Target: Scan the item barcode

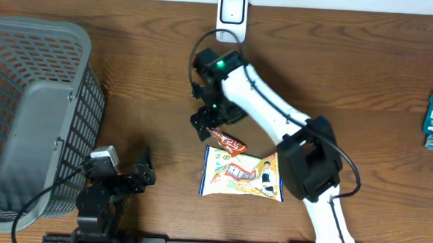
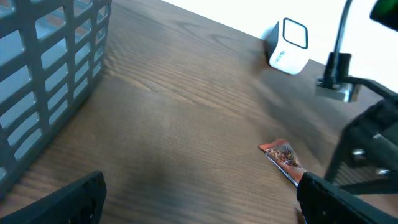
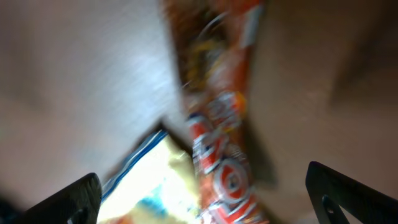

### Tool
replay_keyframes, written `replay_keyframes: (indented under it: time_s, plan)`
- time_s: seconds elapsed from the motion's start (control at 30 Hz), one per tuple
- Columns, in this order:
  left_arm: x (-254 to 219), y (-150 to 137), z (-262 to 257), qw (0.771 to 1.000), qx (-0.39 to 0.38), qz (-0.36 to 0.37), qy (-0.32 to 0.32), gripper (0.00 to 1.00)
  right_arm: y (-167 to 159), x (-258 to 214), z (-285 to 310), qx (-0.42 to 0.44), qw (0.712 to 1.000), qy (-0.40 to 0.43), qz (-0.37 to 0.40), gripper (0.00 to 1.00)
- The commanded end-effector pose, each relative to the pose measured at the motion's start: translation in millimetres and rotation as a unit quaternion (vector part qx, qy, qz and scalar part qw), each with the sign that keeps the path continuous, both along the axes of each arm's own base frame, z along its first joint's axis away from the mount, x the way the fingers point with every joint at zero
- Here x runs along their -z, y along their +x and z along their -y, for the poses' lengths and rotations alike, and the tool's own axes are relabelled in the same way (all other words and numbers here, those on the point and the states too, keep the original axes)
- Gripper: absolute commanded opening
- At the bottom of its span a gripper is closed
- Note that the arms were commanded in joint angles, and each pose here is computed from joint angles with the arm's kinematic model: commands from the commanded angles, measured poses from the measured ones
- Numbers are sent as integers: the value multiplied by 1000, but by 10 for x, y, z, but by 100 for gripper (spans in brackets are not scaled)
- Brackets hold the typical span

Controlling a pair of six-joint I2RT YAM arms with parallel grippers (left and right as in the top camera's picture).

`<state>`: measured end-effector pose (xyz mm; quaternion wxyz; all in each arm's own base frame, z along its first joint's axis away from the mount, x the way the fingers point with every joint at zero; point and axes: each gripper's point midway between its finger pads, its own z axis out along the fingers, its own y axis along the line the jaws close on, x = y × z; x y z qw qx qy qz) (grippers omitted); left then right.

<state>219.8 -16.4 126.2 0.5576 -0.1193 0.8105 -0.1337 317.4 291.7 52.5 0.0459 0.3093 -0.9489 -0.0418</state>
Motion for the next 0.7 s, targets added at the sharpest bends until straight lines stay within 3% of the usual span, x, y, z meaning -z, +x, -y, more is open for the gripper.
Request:
replay_keyframes:
  time_s: [0.0, 0.2, 0.4, 0.67]
  plan:
    - [20, 1, 9, 1000, 1, -2, -6, 98, 247, -187, 161, 15, 982, -116, 147, 99]
    - [20, 1, 9, 1000, 1, -2, -6, 98, 165, -155, -11, -26, 969, -144, 199, 99]
    - [20, 1, 9, 1000, 1, -2, -6, 98, 69, 8, 197, -24, 949, -215, 229, 98]
    - [20, 1, 9, 1000, 1, -2, -6, 98, -55, 257, 329, -30, 948, -235, 215, 91]
